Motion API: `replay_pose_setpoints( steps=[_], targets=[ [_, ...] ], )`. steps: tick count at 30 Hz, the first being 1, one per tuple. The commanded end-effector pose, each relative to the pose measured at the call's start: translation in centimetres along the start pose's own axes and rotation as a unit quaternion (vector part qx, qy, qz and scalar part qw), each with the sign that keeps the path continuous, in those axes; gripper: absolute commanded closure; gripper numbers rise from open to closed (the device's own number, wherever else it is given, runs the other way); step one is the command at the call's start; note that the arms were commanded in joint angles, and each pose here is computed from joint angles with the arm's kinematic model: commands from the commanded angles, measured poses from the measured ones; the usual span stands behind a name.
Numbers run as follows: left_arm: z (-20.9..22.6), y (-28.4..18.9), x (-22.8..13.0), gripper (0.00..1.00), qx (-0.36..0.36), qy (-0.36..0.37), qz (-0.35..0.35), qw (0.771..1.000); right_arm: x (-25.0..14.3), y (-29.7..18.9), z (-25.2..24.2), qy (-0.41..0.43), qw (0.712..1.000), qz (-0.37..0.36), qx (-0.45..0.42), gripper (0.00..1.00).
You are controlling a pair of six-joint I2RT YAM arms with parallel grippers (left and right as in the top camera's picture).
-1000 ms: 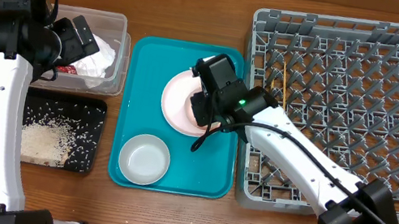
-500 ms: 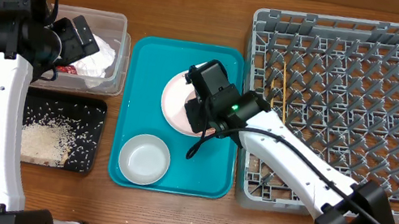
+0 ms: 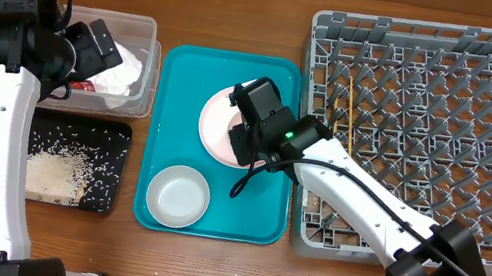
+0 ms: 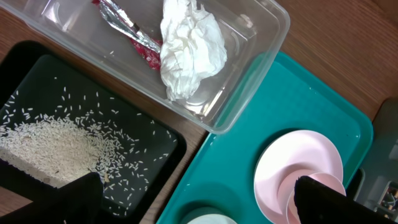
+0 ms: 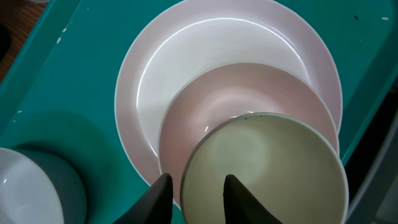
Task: Sort waste into correct bins and load items into the dishwasher
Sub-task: 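Grasp the rim of the small white cup with the right gripper, then carry the cup to the rack's back row and set it upside down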
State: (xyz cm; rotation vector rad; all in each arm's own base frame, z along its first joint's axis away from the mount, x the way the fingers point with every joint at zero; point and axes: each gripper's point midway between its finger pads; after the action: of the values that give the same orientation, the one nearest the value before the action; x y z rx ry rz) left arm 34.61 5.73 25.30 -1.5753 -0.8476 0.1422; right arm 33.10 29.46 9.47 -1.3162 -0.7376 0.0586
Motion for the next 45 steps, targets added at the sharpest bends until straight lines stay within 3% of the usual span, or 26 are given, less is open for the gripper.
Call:
replay_pose_setpoints(
  steps=[1,21,25,28,33,40,43,45],
  targets=[
    [-0.2,-0.1,0.0,0.00,0.001,0.008,-0.002,1.000,-0.8,0.6,-0.3,-0.002,1.000,0.015,-0.008,0.71],
    [-0.2,-0.1,0.0,0.00,0.001,0.007,-0.001,1.000,-1.4,1.0,-0.4,-0.002,1.000,0.028,-0.010,0.80],
    [-0.1,-0.1,0.1,0.00,0.002,0.007,-0.002,1.000,-1.5,1.0,-0.5,-0.002,1.000,0.029,-0.011,0.85],
    [-0.1,-0.1,0.1,0.00,0.002,0.007,-0.002,1.000,-1.2,1.0,-0.4,-0.002,1.000,0.024,-0.010,0.96],
    [-0.2,-0.1,0.0,0.00,0.001,0.007,-0.001,1.000,1.1,-0.4,0.0,-0.001,1.000,-0.006,-0.003,0.96],
    [-0.1,-0.1,0.0,0.00,0.002,0.007,-0.002,1.000,8.9,-11.1,-0.7,0.018,0.993,-0.116,0.007,0.96],
    [-0.2,-0.1,0.0,0.00,0.002,0.007,-0.002,1.000,11.1,-16.2,-3.2,0.046,0.986,-0.160,0.015,0.96],
    [-0.2,-0.1,0.0,0.00,0.001,0.007,-0.002,1.000,12.5,-19.3,-7.0,0.067,0.976,-0.192,0.079,0.96]
  ],
)
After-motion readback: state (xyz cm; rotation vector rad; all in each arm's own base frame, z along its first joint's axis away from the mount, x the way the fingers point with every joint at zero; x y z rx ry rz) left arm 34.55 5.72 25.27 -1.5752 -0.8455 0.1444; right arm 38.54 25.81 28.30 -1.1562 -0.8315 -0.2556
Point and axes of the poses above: each gripper's point midway between its finger pads, its own y axis out along the fingers, its own z axis along the line the jaws close on, x = y × z
